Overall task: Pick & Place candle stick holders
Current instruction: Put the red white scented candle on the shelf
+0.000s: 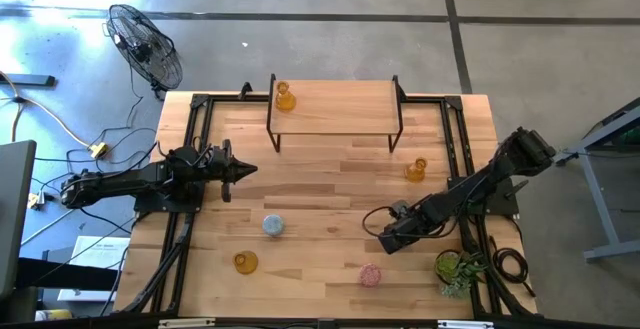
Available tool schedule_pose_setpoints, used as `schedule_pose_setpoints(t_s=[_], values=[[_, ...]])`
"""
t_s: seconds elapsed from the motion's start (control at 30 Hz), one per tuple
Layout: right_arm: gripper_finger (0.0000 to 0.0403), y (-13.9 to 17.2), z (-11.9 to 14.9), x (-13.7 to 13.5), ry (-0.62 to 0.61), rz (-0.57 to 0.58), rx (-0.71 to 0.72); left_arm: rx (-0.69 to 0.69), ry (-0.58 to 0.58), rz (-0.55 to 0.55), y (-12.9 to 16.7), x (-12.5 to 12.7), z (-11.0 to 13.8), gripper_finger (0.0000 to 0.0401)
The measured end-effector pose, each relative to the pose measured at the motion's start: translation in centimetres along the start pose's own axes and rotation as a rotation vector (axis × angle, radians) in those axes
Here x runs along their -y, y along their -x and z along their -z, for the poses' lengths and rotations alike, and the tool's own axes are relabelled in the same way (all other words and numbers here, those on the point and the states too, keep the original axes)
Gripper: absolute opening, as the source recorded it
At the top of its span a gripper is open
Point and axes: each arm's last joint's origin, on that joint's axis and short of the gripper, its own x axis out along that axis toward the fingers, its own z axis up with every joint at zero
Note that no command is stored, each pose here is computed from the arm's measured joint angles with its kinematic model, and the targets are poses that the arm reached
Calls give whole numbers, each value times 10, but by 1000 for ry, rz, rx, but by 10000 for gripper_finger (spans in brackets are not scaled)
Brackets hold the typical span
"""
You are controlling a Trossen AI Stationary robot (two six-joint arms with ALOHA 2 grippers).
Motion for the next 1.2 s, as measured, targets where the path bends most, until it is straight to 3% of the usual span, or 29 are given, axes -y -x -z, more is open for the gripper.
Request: schedule_pose_setpoints(t_s=[0.47,0.63,0.9,1.2], values=[[290,0,-1,0,35,-6,61,0,0,0,0,0,0,3],[290,6,-4,-1,59,-42,162,0,0,0,0,0,0,3],[290,42,-7,-3,91,-225,368,0,0,0,0,0,0,3],[290,76,-13,-9,260,-389,598,0,0,0,0,0,0,3]])
